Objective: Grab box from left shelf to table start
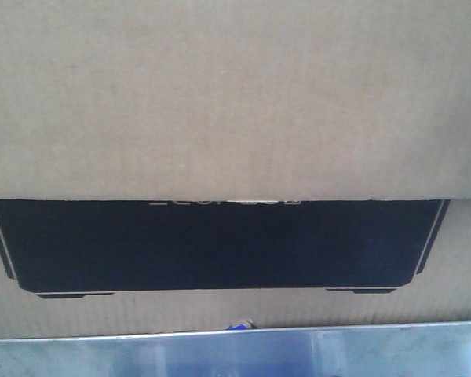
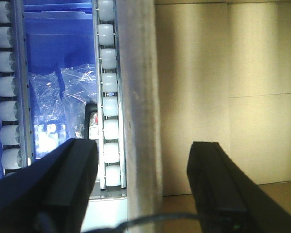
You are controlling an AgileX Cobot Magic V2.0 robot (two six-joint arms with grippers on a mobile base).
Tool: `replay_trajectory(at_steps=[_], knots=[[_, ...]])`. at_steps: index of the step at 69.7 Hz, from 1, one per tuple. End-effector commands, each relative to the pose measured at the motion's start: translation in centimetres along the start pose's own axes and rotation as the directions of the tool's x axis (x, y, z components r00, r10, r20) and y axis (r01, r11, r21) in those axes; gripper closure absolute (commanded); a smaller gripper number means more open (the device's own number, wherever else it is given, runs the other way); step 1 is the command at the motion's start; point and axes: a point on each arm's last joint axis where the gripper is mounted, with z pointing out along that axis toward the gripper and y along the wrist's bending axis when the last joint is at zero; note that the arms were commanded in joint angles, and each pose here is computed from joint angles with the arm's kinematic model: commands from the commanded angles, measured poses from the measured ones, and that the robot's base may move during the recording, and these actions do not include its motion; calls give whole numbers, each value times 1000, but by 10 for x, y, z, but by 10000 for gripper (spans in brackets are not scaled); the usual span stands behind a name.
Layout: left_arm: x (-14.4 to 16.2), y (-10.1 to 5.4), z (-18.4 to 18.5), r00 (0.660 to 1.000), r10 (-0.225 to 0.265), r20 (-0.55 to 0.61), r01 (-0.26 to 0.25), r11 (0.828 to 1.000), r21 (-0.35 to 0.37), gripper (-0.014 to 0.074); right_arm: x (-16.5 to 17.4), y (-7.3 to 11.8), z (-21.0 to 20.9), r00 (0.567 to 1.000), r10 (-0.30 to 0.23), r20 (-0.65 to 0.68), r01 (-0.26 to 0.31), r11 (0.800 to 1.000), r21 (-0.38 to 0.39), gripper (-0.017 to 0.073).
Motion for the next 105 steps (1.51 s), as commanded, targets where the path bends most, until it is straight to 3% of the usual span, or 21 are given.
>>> replay_trajectory(at_steps=[1, 14, 20, 28, 39, 54, 66, 71, 77, 85, 93, 105], knots=[[1, 0, -15, 1000, -6, 21, 6, 1000, 1, 275, -31, 2, 5, 1000, -8, 6, 8, 1000, 2, -15], [1, 0, -15, 1000, -6, 20, 6, 1000, 0, 275, -64, 5, 38, 975, -9, -223, 8, 1000, -6, -13], [1, 0, -15, 1000, -6, 20, 6, 1000, 0, 275, -76, 6, 60, 939, -20, -343, 17, 1000, -13, -13], [1, 0, -15, 1000, -6, 17, 6, 1000, 0, 275, -84, 8, 92, 874, -91, -477, 67, 995, -68, -13], [2, 0, -15, 1000, -6, 8, 6, 1000, -2, 275, -94, 17, 132, 803, -114, -585, 33, 988, -148, -13], [2, 0, -15, 1000, -6, 8, 6, 1000, -2, 275, -85, 17, 186, 711, -119, -693, 13, 988, -156, -13], [2, 0, -15, 1000, -6, 8, 6, 1000, -2, 275, -56, 16, 220, 617, -115, -779, -6, 989, -151, -5], [2, 0, -15, 1000, -6, 5, 6, 1000, -3, 276, -48, 15, 226, 589, -114, -800, -12, 989, -149, 60], [2, 0, -15, 1000, -6, 3, 6, 1000, -3, 306, -42, 15, 230, 572, -113, -812, -15, 989, -148, 236], [3, 0, -15, 1000, -9, -4, 9, 1000, 5, 456, -39, 15, 232, 557, -114, -823, -17, 989, -148, 522], [3, -1, -15, 1000, -11, -6, 11, 1000, 13, 705, -38, 15, 231, 549, -115, -828, -17, 989, -149, 498], [3, 0, -15, 1000, -6, -4, 6, 1000, 7, 689, -39, 15, 230, 549, -114, -828, -18, 989, -148, 498]])
